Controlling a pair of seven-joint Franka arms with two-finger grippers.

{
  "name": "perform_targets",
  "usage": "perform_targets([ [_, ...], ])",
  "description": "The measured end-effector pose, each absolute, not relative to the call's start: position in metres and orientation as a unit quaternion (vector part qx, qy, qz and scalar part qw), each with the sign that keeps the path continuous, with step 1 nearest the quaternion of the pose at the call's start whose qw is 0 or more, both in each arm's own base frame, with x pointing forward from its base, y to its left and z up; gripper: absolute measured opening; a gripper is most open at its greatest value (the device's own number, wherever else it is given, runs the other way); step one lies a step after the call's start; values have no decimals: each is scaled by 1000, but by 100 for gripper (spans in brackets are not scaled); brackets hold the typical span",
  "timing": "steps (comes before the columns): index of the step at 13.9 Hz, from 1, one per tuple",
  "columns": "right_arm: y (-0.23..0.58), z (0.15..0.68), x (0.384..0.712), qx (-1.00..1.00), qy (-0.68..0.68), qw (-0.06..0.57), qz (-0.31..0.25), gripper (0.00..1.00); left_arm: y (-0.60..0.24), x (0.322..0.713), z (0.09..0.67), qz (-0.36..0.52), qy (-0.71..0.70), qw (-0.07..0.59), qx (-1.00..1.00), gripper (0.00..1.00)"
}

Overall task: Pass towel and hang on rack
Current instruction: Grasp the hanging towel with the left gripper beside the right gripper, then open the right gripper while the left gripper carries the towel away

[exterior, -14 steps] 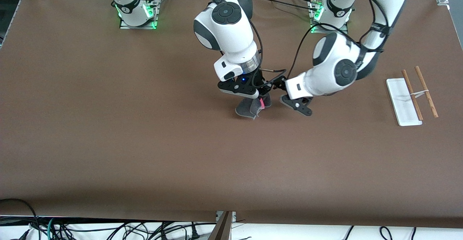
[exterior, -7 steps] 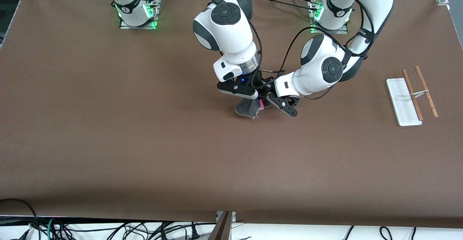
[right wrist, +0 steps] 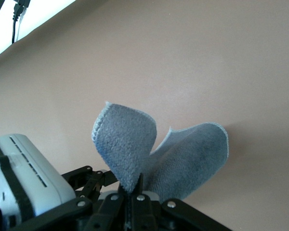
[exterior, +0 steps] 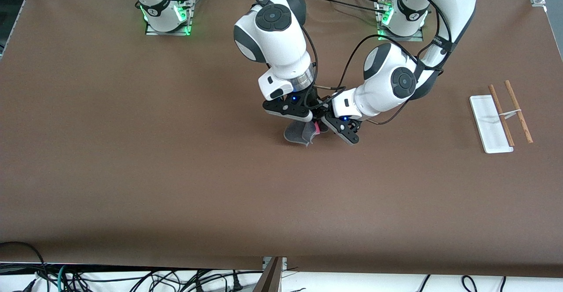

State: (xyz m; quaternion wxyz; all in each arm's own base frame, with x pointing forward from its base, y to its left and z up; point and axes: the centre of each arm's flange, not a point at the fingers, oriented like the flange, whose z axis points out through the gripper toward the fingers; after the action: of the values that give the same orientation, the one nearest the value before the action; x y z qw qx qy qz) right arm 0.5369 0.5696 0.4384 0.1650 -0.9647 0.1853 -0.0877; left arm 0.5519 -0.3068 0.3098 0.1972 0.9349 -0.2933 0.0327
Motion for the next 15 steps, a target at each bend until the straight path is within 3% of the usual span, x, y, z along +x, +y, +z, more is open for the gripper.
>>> perform_targets([
  [6, 568, 439, 538, -965, 186, 165, -88, 3, -305, 557, 312, 57, -314, 196, 927, 95],
  [9, 568, 438, 539, -964, 187, 164, -89, 3, -305, 559, 312, 69, -327, 195, 922, 85],
  [15, 567, 438, 540, -964, 188, 164, -89, 3, -304, 560, 312, 73, -332, 195, 920, 23],
])
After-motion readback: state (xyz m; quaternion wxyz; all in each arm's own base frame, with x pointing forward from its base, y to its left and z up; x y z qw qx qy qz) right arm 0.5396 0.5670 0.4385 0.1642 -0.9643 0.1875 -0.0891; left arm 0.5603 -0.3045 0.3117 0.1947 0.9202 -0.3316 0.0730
